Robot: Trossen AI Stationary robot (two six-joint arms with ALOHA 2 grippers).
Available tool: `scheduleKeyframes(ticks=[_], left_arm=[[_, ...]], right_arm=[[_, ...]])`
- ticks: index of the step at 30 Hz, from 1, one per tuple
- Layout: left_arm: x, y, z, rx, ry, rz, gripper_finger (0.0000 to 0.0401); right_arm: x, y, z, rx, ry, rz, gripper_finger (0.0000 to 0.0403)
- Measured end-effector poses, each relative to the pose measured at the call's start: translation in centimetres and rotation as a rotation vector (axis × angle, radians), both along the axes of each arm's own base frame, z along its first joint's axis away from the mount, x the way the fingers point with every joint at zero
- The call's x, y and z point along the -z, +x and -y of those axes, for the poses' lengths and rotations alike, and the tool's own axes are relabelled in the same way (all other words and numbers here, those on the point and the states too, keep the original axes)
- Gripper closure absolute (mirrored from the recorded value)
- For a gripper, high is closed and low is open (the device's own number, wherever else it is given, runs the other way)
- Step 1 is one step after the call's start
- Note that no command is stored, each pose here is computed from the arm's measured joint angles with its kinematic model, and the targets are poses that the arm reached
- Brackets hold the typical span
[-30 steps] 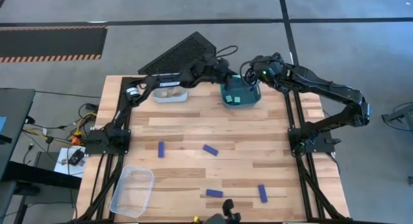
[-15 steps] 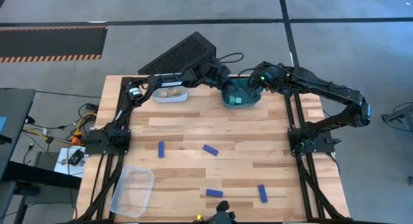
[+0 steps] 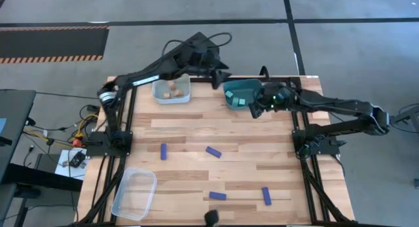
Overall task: Sort & place blocks by color
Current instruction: Put the top left violet block into the transparent bin
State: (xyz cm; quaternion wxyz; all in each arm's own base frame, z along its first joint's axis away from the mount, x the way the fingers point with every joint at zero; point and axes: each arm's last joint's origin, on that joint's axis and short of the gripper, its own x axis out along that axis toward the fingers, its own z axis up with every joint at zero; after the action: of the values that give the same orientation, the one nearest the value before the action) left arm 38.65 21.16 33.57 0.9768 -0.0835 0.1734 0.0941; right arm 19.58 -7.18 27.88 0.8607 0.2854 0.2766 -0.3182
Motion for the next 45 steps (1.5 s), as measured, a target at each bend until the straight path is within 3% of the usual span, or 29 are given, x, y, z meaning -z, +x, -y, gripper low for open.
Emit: scheduleKeyframes(ticks=[8, 15, 20, 24, 30, 38, 41, 45], left_arm=[[2.6, -6.2, 5.3, -0.03, -0.033, 0.103, 0.023], [2.8, -11.6, 13.1, 0.008, 0.005, 0.112, 0.023], [3.2, -14.3, 19.1, 0.058, 0.085, -0.023, 0.023], [3.6, -16.3, 22.5, 0.031, 0.057, -0.144, 0.023], [3.9, -18.8, 24.6, -0.017, 0.057, -0.246, 0.023], [3.0, -23.1, 23.8, -0.016, 0.086, -0.301, 0.023], [2.5, -25.1, 23.4, -0.006, 0.043, -0.278, 0.023], [3.0, -26.8, 23.0, -0.025, -0.009, -0.187, 0.023]], right_arm=[[2.6, 2.8, -3.9, -0.222, 0.009, -0.058, 0.0228], [6.4, 8.1, -8.7, -0.587, -0.178, -0.117, 0.0209], [9.2, 11.1, -10.3, -0.619, -0.149, -0.195, 0.0164], [11.1, 13.6, -11.9, -0.7, -0.162, -0.215, 0.0153], [13.9, 16.6, -12.8, -0.651, -0.123, -0.282, 0.0153], [15.4, 19.4, -12.6, -0.499, -0.017, -0.339, 0.0164], [15.3, 19.6, -12.8, -0.447, -0.016, -0.331, 0.0201], [14.5, 19.8, -12.3, -0.377, 0.04, -0.276, 0.0286]])
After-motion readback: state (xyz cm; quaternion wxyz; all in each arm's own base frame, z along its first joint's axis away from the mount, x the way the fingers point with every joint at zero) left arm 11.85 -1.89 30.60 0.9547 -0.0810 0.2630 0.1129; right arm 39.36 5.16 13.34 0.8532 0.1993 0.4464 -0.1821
